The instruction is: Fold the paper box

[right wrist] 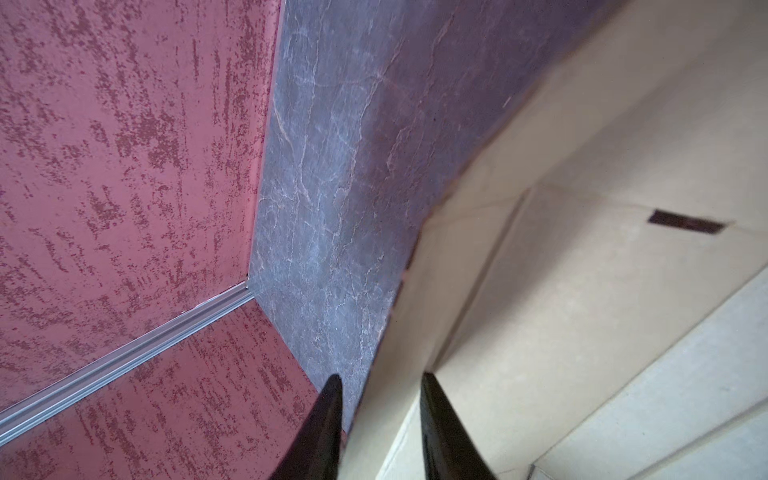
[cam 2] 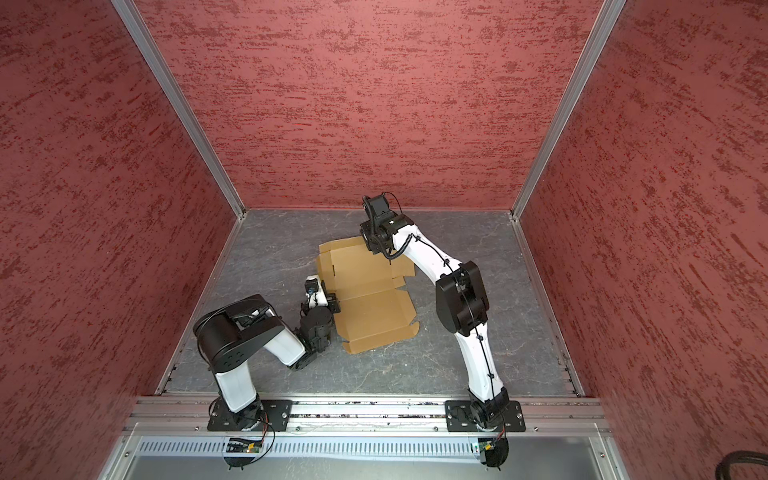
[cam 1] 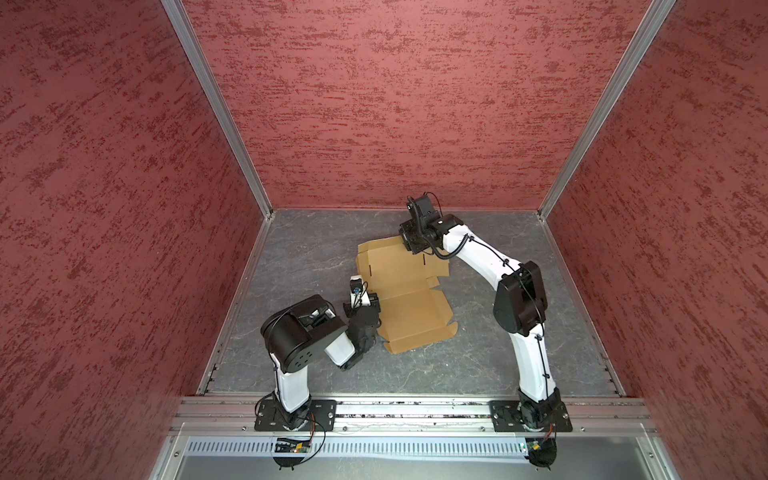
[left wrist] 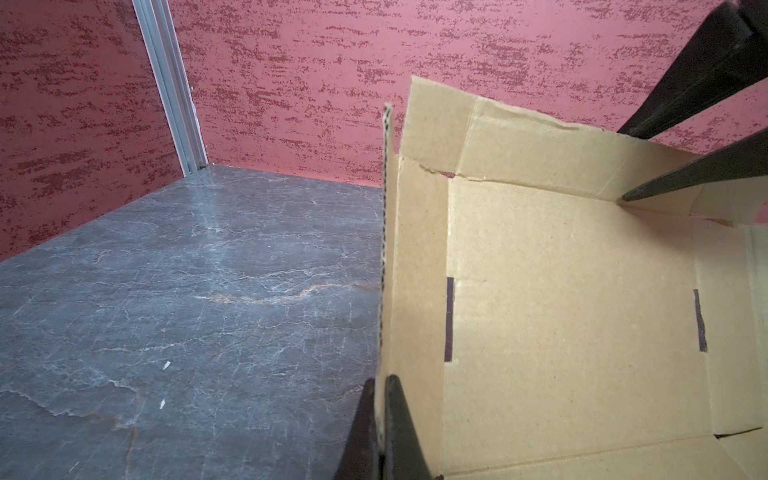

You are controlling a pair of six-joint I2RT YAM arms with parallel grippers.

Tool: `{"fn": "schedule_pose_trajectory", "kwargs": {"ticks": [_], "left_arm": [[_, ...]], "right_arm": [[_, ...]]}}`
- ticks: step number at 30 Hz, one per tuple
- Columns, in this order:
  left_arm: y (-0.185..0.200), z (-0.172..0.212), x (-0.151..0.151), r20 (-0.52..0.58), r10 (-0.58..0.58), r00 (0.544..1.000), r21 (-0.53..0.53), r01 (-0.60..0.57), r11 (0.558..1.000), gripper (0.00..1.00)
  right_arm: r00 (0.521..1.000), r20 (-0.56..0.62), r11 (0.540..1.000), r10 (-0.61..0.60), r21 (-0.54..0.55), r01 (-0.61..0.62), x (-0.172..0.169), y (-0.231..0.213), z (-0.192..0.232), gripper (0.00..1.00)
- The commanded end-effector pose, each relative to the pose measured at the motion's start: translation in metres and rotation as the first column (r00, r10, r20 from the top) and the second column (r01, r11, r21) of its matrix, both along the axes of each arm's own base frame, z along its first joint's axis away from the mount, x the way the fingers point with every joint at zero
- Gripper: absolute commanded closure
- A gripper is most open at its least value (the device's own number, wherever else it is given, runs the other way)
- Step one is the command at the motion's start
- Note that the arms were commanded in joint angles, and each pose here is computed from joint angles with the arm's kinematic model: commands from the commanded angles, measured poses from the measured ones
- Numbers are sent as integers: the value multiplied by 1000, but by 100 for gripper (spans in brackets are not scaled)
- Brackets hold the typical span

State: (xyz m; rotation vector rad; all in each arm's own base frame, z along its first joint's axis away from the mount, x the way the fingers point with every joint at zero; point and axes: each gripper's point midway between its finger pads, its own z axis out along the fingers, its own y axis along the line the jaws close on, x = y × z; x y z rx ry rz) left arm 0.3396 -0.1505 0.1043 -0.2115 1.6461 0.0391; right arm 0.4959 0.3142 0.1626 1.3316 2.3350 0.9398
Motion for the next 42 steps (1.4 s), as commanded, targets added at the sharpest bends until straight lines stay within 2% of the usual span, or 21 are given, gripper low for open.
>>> {"fn": "schedule_pose_trajectory", "kwargs": {"ticks": [1,9,24,37,39,42], "left_arm": [[-2,5,2,18,13,1000,-17,-13,1000,100],[-4,4,4,12,17,1000,-22,-16,1000,100],[-2,9,10,18,28,999,-39,-27,999,100],[2,5,7,-10,39,999,-47,-39,998,100],[4,4,6,-17,43,999,-46,-44,998,94],[9,5,2,-21,54,998,-49,-55,997,77]], "right_arm": [[996,-18,996,-89,1,89,7,-10,-4,73],[996,-23,996,-88,9,88,5,-9,-8,80],[993,-59,994,-106,15,107,-9,-13,-27,80],[992,-14,992,-125,31,125,-1,-17,-19,88],[992,1,991,-129,40,129,3,-17,-17,89],[991,32,990,-133,59,131,9,-15,-12,91]]}}
